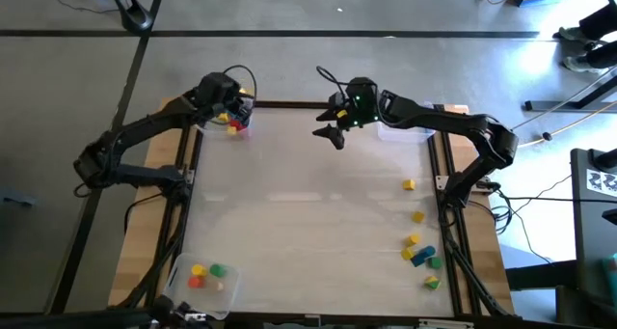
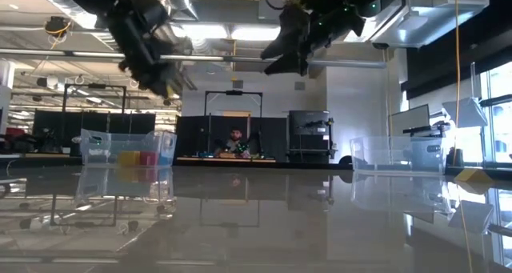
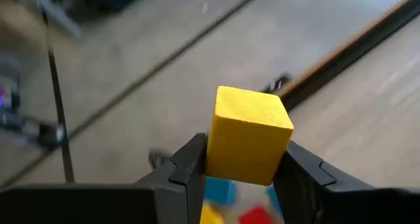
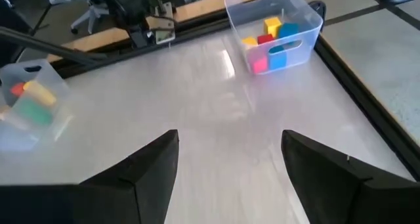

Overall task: Sort blocks by size
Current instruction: Put the left yellow cube block into the top left transparent bin, then put the right green cube block into the top left transparent bin

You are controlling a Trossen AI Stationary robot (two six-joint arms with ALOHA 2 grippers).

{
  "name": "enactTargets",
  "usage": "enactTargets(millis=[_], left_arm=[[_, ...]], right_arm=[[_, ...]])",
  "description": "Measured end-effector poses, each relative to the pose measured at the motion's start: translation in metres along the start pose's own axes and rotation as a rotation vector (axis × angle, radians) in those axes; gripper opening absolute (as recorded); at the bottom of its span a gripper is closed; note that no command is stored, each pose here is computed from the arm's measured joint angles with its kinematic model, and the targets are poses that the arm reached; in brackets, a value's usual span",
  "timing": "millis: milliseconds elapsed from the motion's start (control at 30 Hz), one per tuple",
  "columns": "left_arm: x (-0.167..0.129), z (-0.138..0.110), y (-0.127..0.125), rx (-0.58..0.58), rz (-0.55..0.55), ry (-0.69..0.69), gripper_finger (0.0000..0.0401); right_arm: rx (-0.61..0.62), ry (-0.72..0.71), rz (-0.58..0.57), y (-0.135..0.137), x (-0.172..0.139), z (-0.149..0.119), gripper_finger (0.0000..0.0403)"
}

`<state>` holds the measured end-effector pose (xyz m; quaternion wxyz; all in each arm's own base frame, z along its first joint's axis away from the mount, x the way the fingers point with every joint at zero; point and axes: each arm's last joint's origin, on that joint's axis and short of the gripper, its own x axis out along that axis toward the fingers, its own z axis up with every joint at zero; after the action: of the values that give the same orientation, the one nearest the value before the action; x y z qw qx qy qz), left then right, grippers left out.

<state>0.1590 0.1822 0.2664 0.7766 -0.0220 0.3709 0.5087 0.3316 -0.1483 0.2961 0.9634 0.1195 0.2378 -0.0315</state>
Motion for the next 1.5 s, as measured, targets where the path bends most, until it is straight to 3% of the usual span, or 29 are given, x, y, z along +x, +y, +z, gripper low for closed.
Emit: enactTargets(millis=[333,600,733,833,1067,1333,1500], left_arm=[[0.04,-0.028,0.007,-0.063,-0.008,0.294,0.014],[0.041,-0.029,0.008,-0.076,-0.05,0.308,0.0212],[0.028,-0.02,0.008,-0.066,-0.065,0.272,0.0226],[0.008,-0.01,0.001,-0.049,-0.139,0.184,0.0224],[-0.036,0.006,-0.031,0.023,-0.393,-0.055,0.0223],[-0.066,0.005,-0.078,0.165,-0.575,-0.145,0.0223],[-0.084,0.002,-0.099,0.181,-0.671,-0.178,0.0223]], right_arm=[[0.021,0.051,-0.009,-0.002,0.003,-0.006,0.0269],[0.024,0.039,-0.02,-0.002,0.003,-0.005,0.0269],[0.076,0.08,-0.035,0.001,0.0,-0.008,0.0269],[0.07,0.143,-0.032,0.023,-0.01,-0.01,0.0269],[0.009,0.332,-0.056,0.101,-0.03,-0.027,0.0269],[0.108,0.509,-0.024,0.184,-0.039,-0.06,0.0269],[0.196,0.571,-0.025,0.229,-0.052,-0.081,0.0269]])
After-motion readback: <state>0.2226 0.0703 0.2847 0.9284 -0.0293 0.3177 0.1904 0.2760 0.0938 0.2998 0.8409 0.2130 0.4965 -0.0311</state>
